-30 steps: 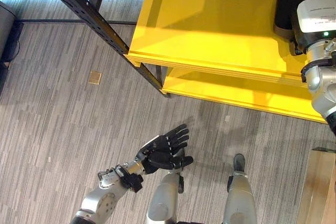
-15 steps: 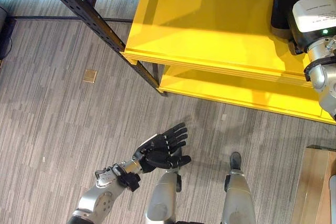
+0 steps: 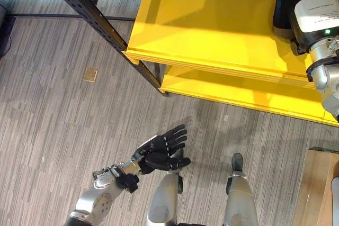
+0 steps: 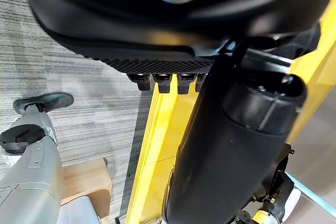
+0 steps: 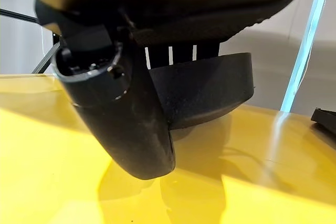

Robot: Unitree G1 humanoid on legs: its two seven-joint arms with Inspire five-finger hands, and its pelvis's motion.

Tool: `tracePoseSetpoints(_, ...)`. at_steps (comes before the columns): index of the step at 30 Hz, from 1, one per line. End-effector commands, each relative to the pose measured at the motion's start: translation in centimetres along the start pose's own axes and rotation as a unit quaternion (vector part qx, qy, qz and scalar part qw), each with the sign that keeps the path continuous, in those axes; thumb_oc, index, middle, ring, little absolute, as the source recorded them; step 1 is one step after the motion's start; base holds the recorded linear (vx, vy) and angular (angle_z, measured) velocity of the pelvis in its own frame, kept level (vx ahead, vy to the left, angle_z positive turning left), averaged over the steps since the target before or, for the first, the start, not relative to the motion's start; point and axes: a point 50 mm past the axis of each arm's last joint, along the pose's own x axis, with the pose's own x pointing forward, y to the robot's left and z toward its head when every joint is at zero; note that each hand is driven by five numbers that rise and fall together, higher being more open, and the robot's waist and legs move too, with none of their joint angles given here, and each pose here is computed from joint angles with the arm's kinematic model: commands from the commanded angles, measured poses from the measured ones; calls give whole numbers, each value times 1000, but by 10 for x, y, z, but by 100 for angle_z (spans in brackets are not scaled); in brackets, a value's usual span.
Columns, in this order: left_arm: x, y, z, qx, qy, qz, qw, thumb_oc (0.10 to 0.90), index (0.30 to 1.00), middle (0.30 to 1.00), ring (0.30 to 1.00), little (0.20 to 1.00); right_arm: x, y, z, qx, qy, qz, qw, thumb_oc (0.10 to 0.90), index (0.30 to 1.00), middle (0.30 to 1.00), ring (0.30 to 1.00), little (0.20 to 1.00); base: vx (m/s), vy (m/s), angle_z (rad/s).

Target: Move parts from the plastic box to the shelf.

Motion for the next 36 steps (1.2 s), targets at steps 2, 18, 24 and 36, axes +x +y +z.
tracePoseSetpoints(2,-2,-13,24,41,-44,-48,997,900,1000,1000,1000,1000,28,-67,2,-34,-17,-125,991,400,300,300,300,300,0,0,0)
tracePoseSetpoints(18,-3,-14,24,33,-47,-60,997,900,1000,1000,1000,1000,26,-50,-7,-21,24,-52,998,900,1000,1000,1000,1000,0,0,0)
tracePoseSetpoints(24,-3,-15,23,27,-48,-66,996,900,1000,1000,1000,1000,26,-46,-6,-29,23,-38,999,900,1000,1000,1000,1000,0,0,0)
tracePoseSetpoints(36,-4,-16,21,17,-48,-70,996,900,1000,1000,1000,1000,27,-54,-6,-46,17,-73,996,900,1000,1000,1000,1000,0,0,0)
